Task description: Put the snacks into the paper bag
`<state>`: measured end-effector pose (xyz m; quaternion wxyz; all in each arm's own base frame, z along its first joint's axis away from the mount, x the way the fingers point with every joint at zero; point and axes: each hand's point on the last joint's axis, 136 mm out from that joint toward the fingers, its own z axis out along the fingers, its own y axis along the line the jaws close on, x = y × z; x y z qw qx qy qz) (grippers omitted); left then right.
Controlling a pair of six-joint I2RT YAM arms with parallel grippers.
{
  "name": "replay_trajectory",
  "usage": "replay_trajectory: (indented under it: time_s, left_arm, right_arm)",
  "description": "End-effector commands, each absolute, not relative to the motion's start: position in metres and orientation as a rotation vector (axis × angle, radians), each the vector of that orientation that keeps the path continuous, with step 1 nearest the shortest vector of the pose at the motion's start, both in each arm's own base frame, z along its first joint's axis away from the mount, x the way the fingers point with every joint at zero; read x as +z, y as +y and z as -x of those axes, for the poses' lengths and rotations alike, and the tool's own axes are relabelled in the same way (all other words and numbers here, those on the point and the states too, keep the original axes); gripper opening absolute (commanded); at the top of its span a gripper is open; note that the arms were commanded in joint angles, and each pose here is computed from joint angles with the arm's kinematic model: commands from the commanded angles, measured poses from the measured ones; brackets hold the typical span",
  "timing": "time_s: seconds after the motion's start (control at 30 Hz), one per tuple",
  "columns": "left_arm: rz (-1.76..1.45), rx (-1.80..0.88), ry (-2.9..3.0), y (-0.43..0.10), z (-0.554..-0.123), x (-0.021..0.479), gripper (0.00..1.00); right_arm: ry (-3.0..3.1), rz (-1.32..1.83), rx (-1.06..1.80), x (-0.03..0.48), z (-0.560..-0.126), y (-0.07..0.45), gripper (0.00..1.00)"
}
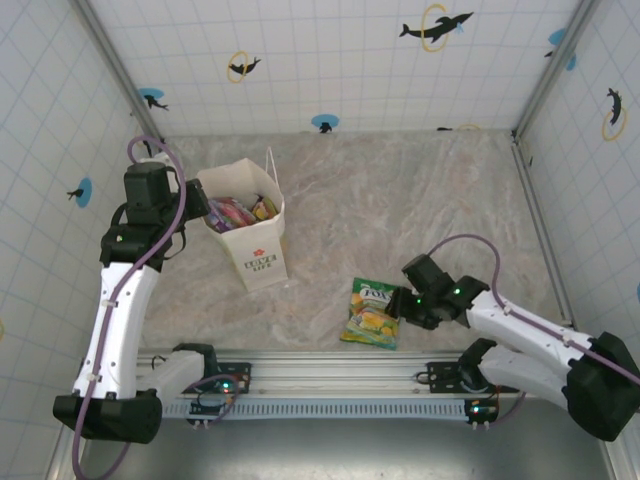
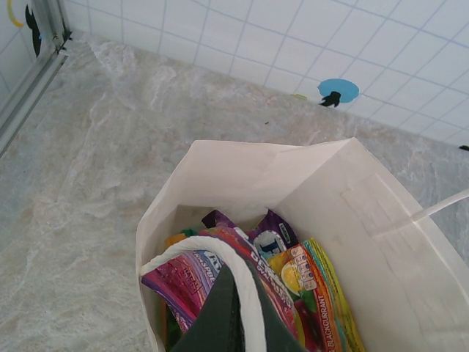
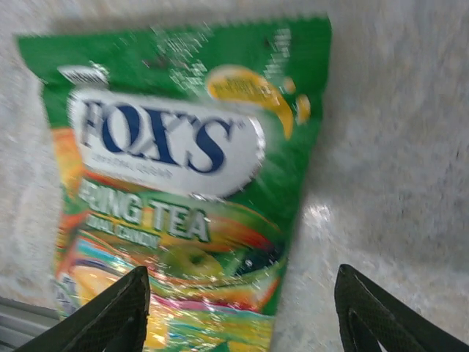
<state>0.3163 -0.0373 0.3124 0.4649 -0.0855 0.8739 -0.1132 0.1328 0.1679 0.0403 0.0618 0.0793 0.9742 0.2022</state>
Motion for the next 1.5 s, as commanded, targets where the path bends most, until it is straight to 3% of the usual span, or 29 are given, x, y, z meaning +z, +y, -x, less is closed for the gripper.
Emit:
replay_trajectory:
  time_s: [0.0,0.33,0.57,0.9,1.1,1.4,1.47]
  left_arm:
    - [0.196,-0.271,2.132,-0.037,-0.313,0.319,0.00]
    - [0.189,-0.294,2.127,-0.040,-0.314,0.321,0.00]
    - [0.183,-0.277,2.123,-0.038,-0.312,0.323,0.00]
    - [0.179,-0.286,2.116,-0.040,-0.313,0.325,0.00]
    - [0.182,-0.288,2.121,-0.040,-0.313,0.322,0.00]
    - [0.177,-0.290,2.124,-0.041,-0.314,0.321,0.00]
    - [0.177,-0.290,2.124,-0.041,-0.315,0.319,0.00]
  right_arm:
    - [2.961,-0.320,0.597,0.034,-0.123,0.168,0.69]
    - [2.927,-0.256,0.743,0.037,-0.113,0.193,0.69]
    - [2.956,-0.215,0.692,0.027,-0.109,0.192,0.68]
    - [2.900,-0.266,0.727,0.014,-0.111,0.185,0.61]
    - [2.881,-0.299,0.753,0.005,-0.109,0.181,0.55]
    - [2.837,-0.304,0.788,0.002,-0.113,0.182,0.38]
    - [2.824,-0.311,0.786,0.002,-0.115,0.180,0.30]
